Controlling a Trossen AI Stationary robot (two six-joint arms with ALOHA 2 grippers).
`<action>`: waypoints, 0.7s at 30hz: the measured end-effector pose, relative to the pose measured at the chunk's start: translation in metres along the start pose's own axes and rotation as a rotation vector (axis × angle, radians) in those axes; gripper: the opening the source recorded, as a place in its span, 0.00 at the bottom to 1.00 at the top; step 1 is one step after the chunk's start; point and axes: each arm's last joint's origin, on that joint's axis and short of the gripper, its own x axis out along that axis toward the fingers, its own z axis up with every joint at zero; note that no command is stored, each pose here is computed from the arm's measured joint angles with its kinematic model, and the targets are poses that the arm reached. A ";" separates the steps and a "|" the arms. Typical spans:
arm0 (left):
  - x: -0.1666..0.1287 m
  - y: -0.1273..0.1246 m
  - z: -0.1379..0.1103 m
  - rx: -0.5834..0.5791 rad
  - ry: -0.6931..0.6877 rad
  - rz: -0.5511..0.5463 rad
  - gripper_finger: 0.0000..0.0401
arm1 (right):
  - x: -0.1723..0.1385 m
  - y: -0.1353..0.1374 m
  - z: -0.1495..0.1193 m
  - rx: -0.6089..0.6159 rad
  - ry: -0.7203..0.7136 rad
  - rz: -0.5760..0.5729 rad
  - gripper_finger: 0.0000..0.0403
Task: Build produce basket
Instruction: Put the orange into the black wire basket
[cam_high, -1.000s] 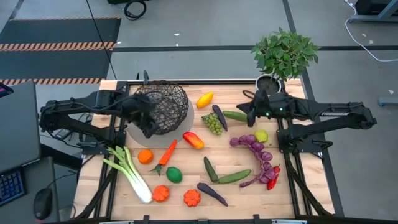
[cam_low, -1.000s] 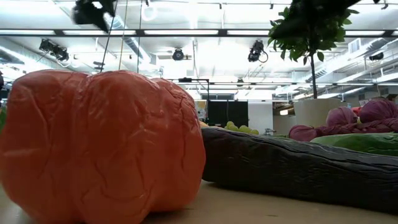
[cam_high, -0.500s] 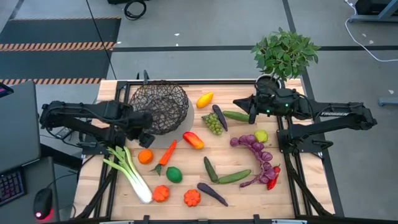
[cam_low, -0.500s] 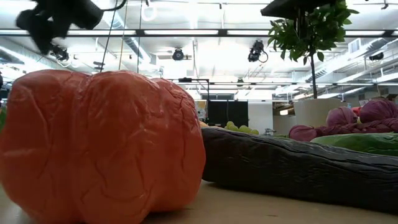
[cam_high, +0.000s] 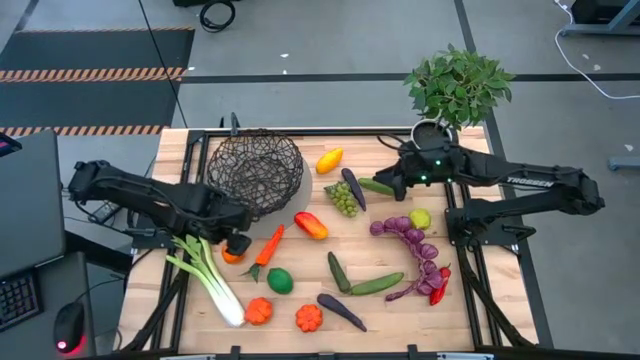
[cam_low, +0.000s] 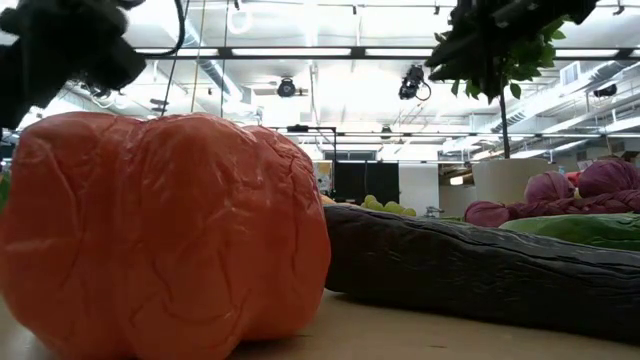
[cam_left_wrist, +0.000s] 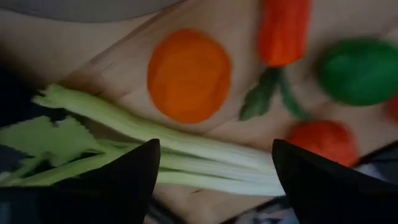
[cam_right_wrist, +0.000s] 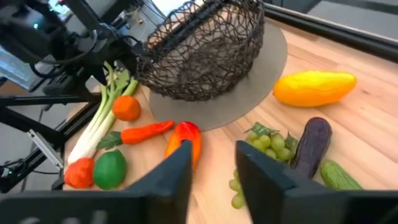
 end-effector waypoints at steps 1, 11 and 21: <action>0.004 -0.001 0.000 0.021 0.009 0.023 0.79 | 0.001 0.000 0.000 0.001 0.003 0.001 0.39; 0.028 -0.011 0.007 0.184 -0.030 0.179 0.79 | 0.005 0.000 0.000 0.114 0.007 0.006 0.78; 0.044 -0.023 0.016 0.247 -0.046 0.191 0.79 | 0.005 0.002 -0.002 0.185 0.024 0.014 0.90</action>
